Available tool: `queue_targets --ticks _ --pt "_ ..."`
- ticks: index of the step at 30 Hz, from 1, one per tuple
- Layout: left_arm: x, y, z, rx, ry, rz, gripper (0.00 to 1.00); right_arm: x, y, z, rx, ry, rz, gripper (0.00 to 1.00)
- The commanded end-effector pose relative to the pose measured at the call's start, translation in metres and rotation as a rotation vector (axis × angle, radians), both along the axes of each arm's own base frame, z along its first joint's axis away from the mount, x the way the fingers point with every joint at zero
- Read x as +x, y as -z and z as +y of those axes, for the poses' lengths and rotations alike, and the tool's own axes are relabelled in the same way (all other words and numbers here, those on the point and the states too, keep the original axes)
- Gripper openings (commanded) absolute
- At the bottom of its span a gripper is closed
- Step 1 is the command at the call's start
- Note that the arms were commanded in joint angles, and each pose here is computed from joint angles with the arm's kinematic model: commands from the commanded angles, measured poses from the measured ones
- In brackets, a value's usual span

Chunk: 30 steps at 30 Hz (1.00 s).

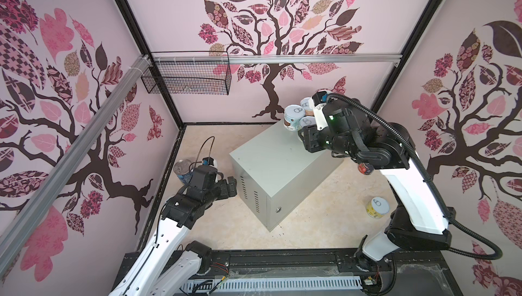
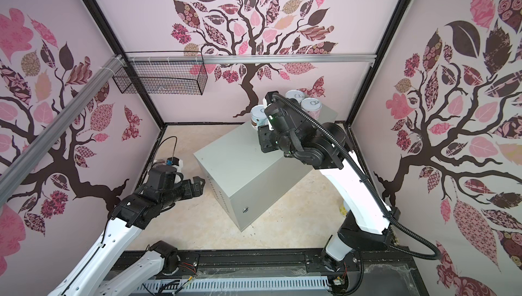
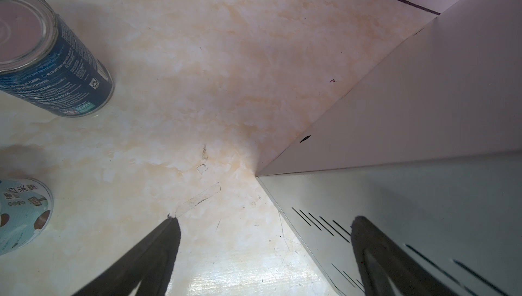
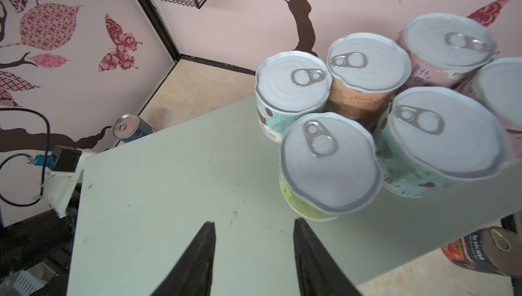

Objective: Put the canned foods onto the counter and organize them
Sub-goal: 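Lower the green-labelled can onto the box top beside the grouped cans, then open the right gripper and withdraw it from the placed can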

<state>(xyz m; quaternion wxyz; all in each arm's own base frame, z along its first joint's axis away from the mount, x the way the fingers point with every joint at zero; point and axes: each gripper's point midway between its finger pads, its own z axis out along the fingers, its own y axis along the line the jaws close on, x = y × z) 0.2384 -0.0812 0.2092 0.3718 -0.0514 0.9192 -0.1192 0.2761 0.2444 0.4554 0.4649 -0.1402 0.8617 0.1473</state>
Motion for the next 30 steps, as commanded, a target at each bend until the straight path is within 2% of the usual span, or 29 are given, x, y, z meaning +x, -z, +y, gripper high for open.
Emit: queue_targets --ticks 1,8,14,30 --pt "0.0 0.004 0.002 0.003 -0.005 -0.009 0.98 0.005 0.004 0.014 0.013 -0.005 0.009 0.38" --pt "0.0 0.003 0.002 0.003 -0.003 -0.012 0.98 0.015 0.019 0.027 -0.004 -0.007 0.018 0.36" --pt "0.0 0.003 0.002 0.002 -0.002 -0.011 0.98 0.026 0.034 0.028 -0.066 0.027 0.011 0.35" --pt "0.001 0.006 0.0 0.0 0.002 -0.001 0.98 0.054 0.05 0.007 -0.073 0.082 0.046 0.35"
